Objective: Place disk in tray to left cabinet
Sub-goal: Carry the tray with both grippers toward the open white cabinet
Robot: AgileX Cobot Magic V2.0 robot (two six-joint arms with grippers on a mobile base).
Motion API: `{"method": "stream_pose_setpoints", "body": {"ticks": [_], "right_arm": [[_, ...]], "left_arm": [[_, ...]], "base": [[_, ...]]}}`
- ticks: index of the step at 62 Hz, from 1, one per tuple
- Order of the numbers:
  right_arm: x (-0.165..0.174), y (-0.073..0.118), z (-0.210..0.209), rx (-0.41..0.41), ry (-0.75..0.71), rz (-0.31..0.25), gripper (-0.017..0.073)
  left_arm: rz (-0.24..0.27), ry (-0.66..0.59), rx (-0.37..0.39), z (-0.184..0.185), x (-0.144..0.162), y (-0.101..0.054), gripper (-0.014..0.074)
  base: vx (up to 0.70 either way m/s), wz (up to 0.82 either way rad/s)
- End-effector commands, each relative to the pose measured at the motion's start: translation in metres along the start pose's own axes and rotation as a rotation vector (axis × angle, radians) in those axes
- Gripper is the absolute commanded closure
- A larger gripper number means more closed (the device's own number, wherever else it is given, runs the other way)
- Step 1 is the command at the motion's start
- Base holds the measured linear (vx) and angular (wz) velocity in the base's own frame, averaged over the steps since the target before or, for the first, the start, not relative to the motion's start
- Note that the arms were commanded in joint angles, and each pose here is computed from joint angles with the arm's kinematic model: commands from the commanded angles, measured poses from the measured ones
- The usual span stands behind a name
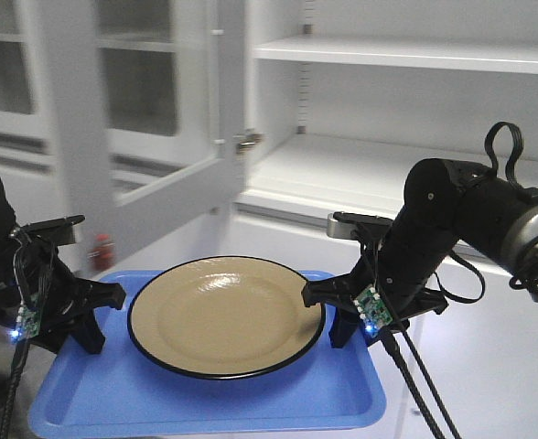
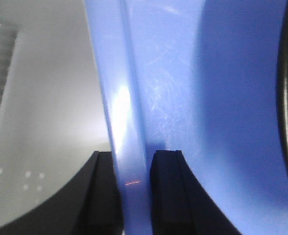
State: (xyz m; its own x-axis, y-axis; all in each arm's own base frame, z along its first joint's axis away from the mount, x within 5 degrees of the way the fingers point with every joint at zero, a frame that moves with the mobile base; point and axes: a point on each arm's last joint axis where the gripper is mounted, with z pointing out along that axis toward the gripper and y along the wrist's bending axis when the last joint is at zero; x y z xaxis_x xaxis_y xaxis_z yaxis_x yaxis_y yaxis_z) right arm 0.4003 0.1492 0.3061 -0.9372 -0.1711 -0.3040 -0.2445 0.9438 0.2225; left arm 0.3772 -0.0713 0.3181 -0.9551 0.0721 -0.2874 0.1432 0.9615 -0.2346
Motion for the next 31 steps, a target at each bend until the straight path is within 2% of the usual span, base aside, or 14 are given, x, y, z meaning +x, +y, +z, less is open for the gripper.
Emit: {"method": "stream_pose_setpoints", "body": {"ticks": [1,15,31], "right_arm": [[-0.0034,0.0048,-0.043,0.0,-0.138,-0.04,0.0563],[-0.0034,0.0048,-0.043,0.0,-0.138,-0.04,0.0563],[-0.0028,0.0048,-0.0429,0.0,-0.131,-0.04,0.0563]], "left_arm": [[0.041,-0.094,0.0,-0.0332,0.0009,-0.0081,0.0594],[0.041,-0.094,0.0,-0.0332,0.0009,-0.0081,0.0594],[0.041,-0.094,0.0,-0.0332,0.0009,-0.0081,0.0594]], "base": [[0.21,-0.76],[0.21,-0.63],[0.22,-0.42]]}}
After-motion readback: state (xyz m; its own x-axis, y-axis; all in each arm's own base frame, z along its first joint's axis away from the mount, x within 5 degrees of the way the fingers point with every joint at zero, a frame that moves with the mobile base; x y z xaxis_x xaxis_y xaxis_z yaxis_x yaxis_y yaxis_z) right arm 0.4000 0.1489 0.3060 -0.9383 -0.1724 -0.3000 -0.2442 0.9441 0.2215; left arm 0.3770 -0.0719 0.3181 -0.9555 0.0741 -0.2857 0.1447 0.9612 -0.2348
